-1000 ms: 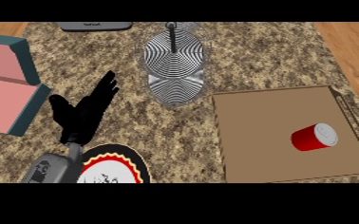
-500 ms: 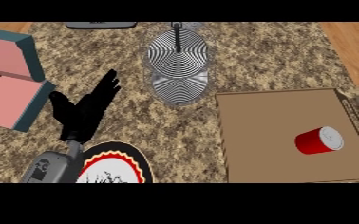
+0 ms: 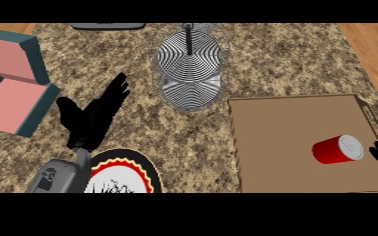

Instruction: Pick the can from the tray and place it in the tiered basket

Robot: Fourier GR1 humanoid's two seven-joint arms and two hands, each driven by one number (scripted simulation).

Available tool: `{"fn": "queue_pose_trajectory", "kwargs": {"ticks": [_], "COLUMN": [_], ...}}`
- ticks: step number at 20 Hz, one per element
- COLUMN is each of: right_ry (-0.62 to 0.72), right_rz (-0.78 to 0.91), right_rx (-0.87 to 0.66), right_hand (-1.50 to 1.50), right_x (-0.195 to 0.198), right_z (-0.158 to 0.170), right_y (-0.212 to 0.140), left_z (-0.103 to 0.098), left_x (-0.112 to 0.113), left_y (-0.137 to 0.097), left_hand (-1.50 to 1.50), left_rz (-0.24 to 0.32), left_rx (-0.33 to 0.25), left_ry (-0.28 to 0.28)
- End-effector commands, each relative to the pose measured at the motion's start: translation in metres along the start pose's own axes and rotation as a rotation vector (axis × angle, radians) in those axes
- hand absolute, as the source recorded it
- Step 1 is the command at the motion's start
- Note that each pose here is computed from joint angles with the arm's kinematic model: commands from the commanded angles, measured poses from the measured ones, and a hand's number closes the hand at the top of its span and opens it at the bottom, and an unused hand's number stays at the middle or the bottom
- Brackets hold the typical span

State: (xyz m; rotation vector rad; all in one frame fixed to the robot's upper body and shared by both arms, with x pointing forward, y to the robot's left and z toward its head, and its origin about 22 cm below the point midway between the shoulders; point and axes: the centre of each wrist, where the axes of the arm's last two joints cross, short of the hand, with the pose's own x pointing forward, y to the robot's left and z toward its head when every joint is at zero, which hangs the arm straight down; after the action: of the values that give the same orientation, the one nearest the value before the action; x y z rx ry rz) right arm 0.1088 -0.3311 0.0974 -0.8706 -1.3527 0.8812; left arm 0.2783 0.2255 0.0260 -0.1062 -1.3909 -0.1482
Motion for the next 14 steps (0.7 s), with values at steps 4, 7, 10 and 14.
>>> {"fn": "queue_pose_trajectory", "kwargs": {"ticks": [4,7,10,14], "right_ry": [0.057,0.07,0.079,0.086], "right_rz": [0.039,0.052,0.07,0.065], "right_rx": [0.049,0.014,-0.004,-0.059], "right_hand": [-1.5,-1.5,-1.5,-1.5], "right_x": [-0.02,-0.016,-0.015,-0.047], "right_z": [-0.011,-0.02,-0.01,-0.019], "right_y": [0.024,0.022,0.054,0.03], "left_z": [0.003,0.003,-0.004,0.001], "left_x": [0.004,0.002,-0.011,-0.011], "left_y": [-0.007,-0.006,-0.015,0.003], "left_hand": [0.0,0.0,0.0,0.0], "left_rz": [0.027,0.014,0.012,0.018], "left_rx": [-0.003,-0.007,0.001,0.018], "left_ry": [0.001,0.016,0.007,0.014]}}
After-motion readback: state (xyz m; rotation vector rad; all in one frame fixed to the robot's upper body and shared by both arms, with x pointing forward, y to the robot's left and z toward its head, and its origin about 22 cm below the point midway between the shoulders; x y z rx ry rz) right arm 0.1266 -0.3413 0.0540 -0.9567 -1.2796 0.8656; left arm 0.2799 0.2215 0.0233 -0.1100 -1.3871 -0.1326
